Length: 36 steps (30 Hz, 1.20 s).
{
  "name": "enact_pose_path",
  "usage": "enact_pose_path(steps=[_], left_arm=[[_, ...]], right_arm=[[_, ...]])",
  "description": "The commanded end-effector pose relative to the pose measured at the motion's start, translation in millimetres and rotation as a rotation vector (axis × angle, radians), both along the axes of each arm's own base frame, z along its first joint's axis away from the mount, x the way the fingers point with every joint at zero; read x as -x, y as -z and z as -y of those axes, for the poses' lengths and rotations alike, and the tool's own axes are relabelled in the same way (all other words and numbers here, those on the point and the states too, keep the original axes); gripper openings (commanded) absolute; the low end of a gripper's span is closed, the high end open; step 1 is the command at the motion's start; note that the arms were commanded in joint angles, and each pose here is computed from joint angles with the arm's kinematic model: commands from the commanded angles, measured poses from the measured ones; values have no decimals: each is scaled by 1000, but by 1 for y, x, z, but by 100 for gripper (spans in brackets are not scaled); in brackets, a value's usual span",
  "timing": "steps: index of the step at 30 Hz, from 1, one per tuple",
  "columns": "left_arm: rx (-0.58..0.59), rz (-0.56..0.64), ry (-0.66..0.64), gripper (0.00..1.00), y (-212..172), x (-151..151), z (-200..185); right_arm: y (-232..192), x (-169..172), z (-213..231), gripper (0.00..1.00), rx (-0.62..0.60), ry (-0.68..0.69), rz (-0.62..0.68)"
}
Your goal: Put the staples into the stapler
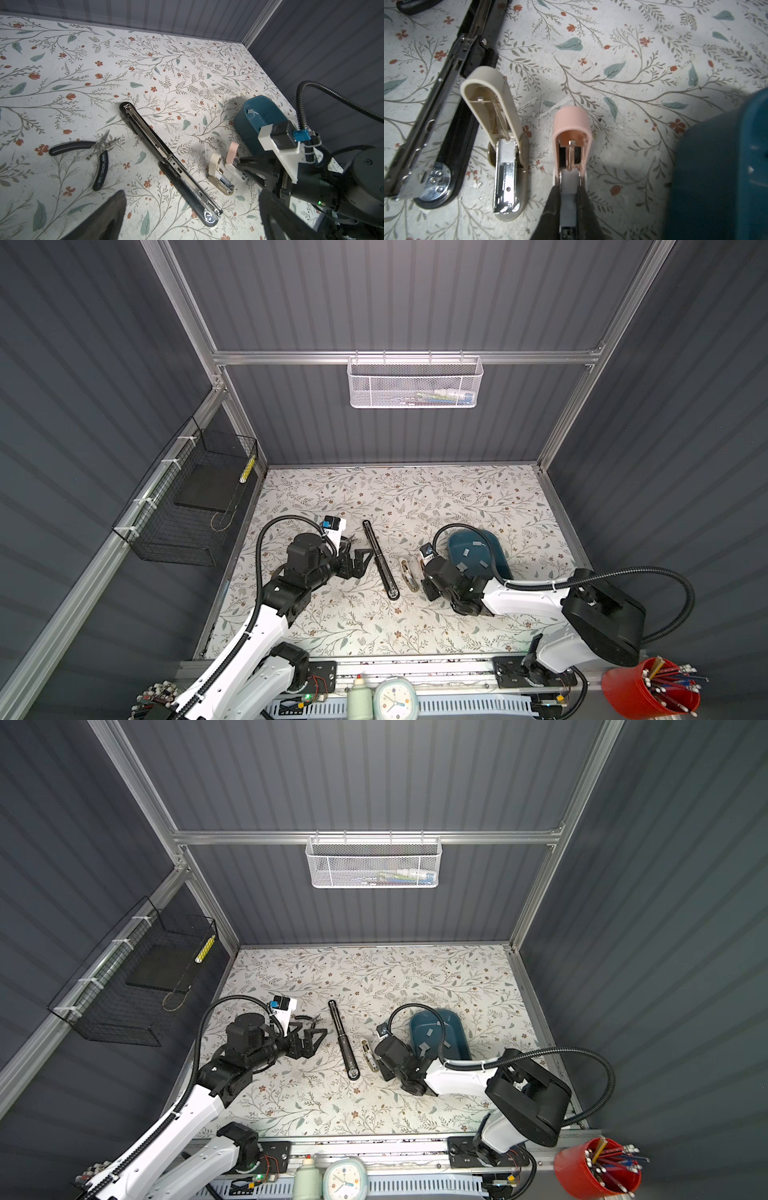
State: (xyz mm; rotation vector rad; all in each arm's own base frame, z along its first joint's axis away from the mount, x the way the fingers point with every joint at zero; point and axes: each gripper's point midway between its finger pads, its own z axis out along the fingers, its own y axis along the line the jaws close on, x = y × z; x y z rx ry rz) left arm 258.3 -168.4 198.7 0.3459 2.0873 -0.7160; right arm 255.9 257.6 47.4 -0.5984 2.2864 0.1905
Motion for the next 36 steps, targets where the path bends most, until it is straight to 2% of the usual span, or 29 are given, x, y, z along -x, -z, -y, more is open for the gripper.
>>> enact_pose_path(steps=[1,36], left_arm=[[-4,29,11,99,-7,-1,1],[4,28,18,99,-8,1,2]], right_arm=[[1,-1,6,1,19,13,6],[3,1,13,1,23,26,11]])
